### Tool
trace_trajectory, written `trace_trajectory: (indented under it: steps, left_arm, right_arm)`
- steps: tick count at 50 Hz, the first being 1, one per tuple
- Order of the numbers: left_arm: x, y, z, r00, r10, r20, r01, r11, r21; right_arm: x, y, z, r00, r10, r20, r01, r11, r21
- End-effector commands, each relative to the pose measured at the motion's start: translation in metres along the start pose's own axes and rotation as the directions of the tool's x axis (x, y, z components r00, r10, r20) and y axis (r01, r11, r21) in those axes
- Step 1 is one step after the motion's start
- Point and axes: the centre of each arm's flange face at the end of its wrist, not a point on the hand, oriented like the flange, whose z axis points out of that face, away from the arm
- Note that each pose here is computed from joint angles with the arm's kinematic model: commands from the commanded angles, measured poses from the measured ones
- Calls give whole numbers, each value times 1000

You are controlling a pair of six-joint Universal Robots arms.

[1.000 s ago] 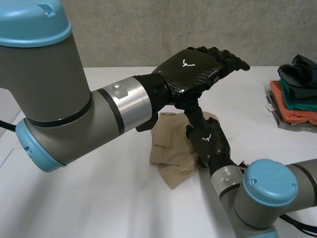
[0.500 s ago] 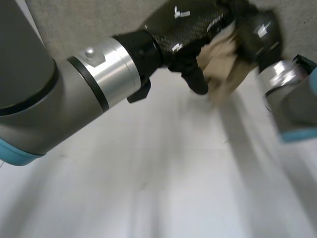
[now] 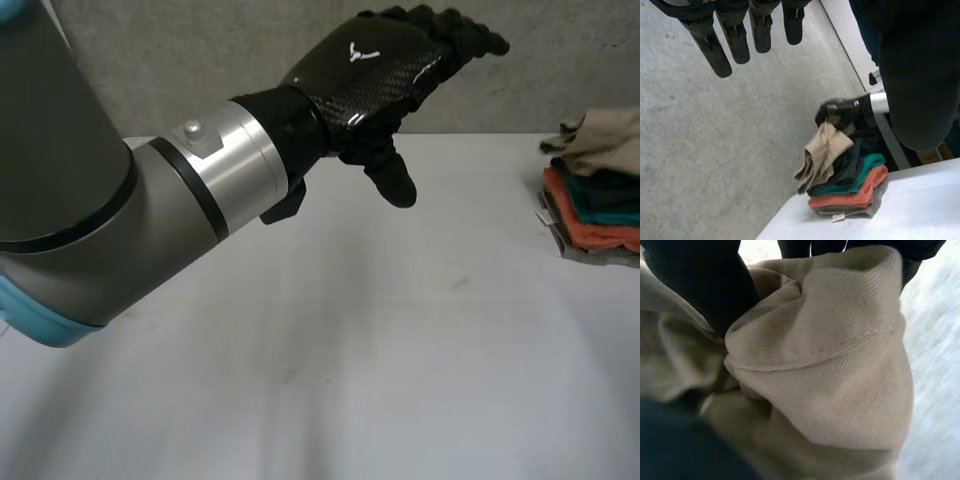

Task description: Fold the laundry.

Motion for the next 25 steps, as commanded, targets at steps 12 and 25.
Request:
trace_trajectory:
  steps: [12, 25]
  left_arm:
    - [0, 13, 4, 1000, -17, -2, 17, 999, -29]
    - [10, 5, 2, 1000, -14, -22, 14, 1000, -13]
  right_arm:
    - [-2, 67, -19, 999, 31, 37, -28, 996, -90]
    - [24, -32, -70, 960, -41, -276, -21, 976, -217]
